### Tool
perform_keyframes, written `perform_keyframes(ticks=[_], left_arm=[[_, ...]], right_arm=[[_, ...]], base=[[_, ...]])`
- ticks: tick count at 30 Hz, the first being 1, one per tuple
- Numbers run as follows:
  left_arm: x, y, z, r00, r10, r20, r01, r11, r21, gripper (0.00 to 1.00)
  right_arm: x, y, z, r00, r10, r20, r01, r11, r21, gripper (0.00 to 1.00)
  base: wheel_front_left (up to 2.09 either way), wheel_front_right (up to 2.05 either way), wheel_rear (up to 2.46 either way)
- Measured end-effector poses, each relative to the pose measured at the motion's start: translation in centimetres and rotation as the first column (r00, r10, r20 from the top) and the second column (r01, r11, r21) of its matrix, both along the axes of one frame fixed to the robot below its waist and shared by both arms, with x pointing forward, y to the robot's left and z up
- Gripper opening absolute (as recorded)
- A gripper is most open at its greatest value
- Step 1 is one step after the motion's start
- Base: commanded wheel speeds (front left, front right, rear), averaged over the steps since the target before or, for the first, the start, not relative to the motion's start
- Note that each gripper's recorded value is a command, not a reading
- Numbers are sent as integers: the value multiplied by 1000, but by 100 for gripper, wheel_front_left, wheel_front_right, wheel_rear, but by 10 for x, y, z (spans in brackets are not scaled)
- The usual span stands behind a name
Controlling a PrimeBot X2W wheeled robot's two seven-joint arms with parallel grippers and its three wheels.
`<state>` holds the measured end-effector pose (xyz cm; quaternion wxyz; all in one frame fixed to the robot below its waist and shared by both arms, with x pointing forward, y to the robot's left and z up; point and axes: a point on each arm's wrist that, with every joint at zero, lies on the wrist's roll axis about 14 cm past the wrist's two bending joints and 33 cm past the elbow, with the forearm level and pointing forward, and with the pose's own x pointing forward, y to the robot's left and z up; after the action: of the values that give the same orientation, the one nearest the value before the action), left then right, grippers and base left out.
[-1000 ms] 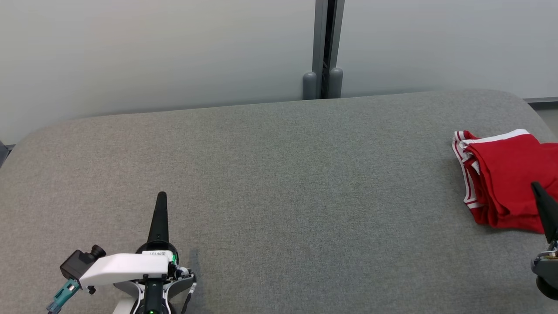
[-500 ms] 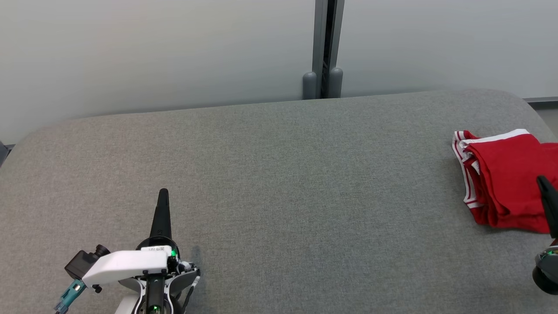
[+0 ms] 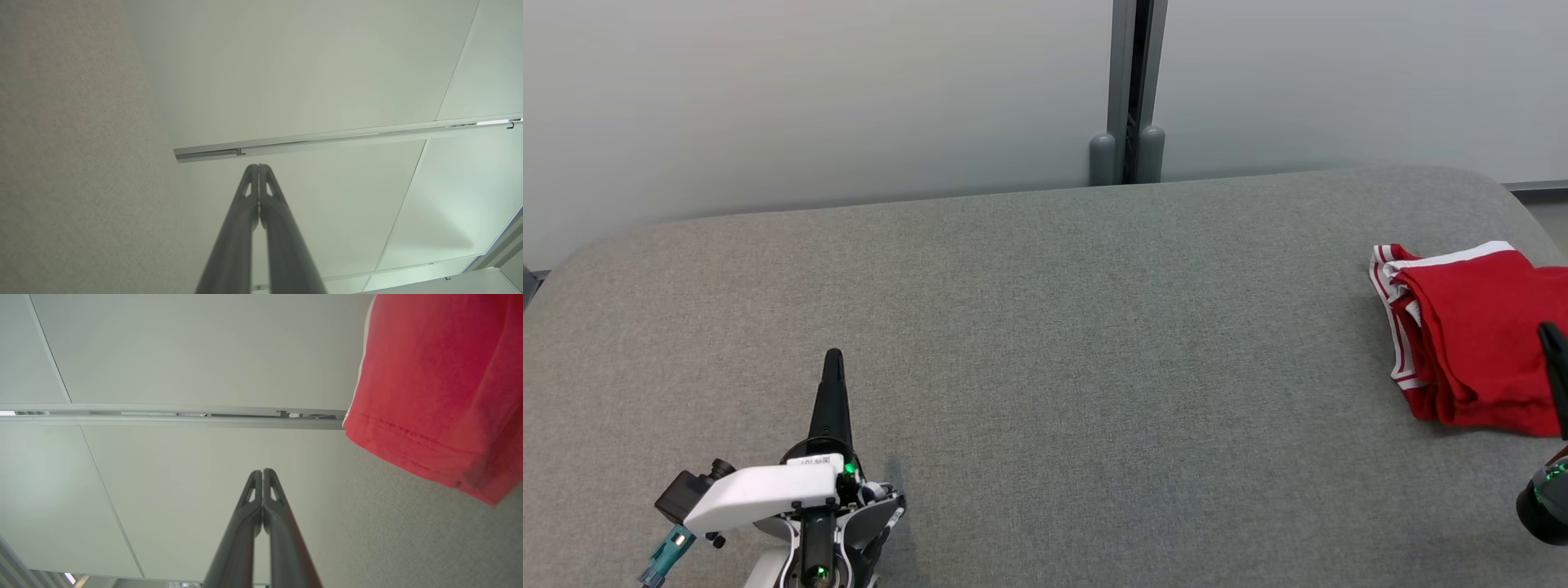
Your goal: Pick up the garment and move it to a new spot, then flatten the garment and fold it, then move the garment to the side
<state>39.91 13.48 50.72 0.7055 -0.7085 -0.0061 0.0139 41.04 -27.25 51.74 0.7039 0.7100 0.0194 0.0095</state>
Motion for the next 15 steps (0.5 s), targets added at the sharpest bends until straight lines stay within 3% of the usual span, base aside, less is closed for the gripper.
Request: perform_keyframes(ticks=[15], left_arm=[[0,0,0,1000,0,0,0,1000,-2,0]], right_arm=[[1,0,2,1000,1,6,-1,1000,3,0]], base=[[0,0,0]])
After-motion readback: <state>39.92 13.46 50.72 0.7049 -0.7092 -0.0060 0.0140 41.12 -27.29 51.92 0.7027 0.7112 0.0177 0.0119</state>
